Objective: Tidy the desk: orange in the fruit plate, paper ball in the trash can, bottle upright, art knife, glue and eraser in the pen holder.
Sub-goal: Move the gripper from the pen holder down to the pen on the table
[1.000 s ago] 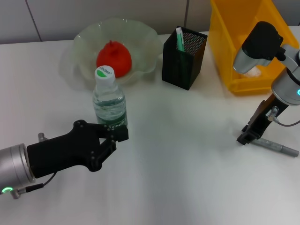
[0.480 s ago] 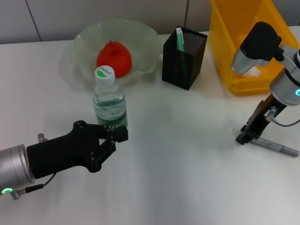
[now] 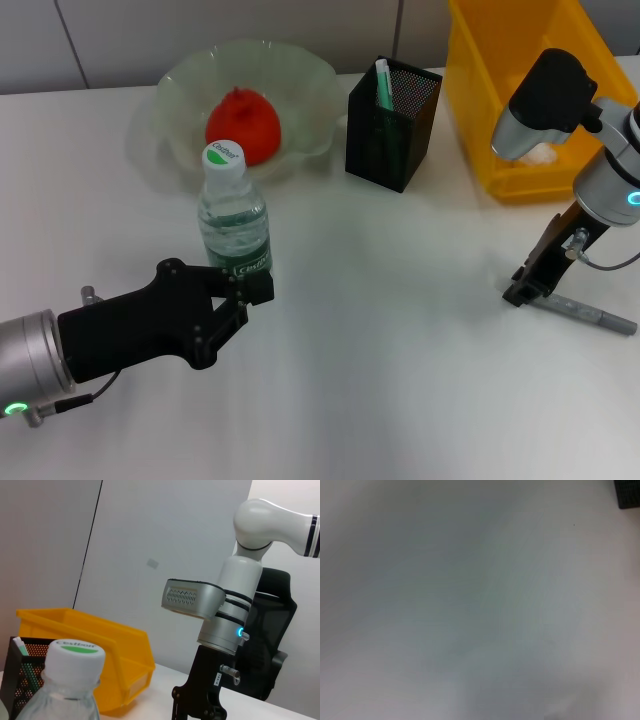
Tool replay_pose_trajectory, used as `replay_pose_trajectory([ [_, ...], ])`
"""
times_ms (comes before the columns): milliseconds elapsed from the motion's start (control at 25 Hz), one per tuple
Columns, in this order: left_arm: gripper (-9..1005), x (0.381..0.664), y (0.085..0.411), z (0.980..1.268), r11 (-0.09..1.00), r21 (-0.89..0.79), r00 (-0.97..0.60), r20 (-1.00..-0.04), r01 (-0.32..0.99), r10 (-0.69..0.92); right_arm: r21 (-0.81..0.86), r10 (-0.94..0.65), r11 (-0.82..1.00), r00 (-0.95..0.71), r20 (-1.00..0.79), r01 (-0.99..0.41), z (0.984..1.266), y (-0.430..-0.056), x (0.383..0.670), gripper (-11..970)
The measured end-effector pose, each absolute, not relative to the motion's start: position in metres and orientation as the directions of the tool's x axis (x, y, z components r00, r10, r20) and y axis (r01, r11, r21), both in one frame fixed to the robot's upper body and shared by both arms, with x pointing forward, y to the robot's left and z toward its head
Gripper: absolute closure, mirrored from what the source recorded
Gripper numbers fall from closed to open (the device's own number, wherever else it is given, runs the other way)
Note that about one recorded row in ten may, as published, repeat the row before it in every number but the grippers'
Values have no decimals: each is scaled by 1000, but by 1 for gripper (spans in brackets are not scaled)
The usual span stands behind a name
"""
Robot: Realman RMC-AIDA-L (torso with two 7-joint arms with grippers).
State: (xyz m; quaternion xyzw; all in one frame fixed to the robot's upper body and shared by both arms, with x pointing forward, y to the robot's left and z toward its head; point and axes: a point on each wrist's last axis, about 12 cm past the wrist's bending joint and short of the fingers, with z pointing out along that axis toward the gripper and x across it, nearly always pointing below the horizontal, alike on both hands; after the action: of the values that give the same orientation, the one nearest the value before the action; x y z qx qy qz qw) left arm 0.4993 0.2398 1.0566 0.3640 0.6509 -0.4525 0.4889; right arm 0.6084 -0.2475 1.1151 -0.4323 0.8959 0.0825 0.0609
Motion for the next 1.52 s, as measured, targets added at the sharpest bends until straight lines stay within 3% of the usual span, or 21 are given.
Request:
replay_pose_trajectory([
  [1080,981,496,241,1054,327,-244,-268,-963,913,27,97,-753,633,-640,-150,-768,1107,-246,608,729],
  [1280,982,495,241,1054,326,-246,-269,-963,913,26,95,-750,636,-643,-154,-766,1105,-246,608,816],
  [1520,982,494,242,1053,328,-247,-271,-962,912,26,88,-744,643,-648,-166,-761,1102,-245,607,847],
])
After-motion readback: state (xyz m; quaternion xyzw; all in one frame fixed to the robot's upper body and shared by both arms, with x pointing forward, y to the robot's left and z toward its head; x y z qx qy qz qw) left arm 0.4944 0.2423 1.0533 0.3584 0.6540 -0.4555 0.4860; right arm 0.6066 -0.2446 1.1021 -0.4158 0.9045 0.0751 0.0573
